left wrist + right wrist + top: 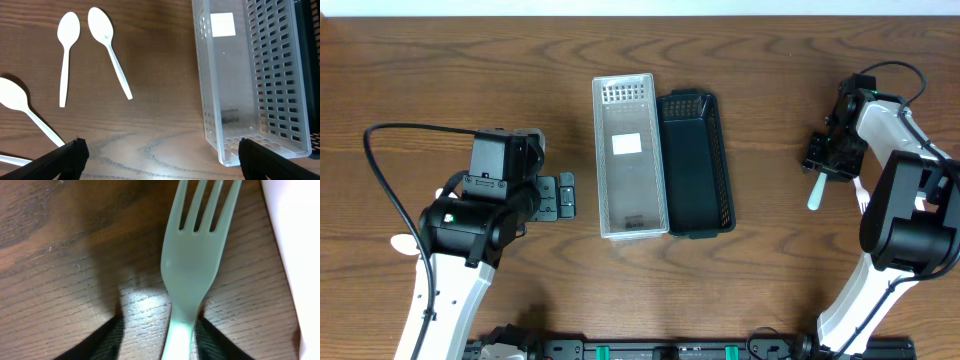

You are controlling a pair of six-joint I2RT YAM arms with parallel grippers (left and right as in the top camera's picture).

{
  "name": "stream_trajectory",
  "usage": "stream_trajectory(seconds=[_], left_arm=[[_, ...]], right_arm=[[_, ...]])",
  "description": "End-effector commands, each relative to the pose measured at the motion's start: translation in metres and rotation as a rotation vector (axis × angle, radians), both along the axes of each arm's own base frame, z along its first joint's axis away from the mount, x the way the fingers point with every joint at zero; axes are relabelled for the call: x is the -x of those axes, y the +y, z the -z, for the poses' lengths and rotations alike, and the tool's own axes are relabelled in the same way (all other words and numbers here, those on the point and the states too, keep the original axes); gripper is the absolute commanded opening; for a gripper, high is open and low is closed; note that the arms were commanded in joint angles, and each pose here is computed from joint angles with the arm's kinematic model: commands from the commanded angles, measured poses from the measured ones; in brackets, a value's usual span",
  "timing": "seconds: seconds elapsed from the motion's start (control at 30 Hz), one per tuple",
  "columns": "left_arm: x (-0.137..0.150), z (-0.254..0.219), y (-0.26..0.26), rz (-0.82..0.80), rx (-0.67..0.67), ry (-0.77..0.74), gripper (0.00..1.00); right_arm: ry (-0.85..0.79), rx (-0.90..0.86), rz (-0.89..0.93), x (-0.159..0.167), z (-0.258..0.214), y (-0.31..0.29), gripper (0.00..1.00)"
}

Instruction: Pack container

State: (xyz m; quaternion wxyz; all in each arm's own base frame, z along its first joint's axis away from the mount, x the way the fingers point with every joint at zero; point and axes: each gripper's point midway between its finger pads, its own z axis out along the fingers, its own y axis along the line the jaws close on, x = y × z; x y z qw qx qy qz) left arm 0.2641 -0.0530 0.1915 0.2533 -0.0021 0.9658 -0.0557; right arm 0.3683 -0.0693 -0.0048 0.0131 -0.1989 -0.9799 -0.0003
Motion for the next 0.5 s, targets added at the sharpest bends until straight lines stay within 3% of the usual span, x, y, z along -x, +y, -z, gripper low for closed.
stream_trajectory(seconds=[0.0, 0.47], left_arm=[[-0.0012, -0.0017, 0.0036, -0.010, -0.014, -0.002, 0.98], [-0.0012, -0.0017, 0.0036, -0.010, -0.014, -0.002, 0.98]], right_arm=[[0.041, -0.011, -0.006, 0.0065, 0.0158, 0.0031, 0.41], [0.030, -0.010, -0.006, 0.0036, 0.0159, 0.0026, 0.11]])
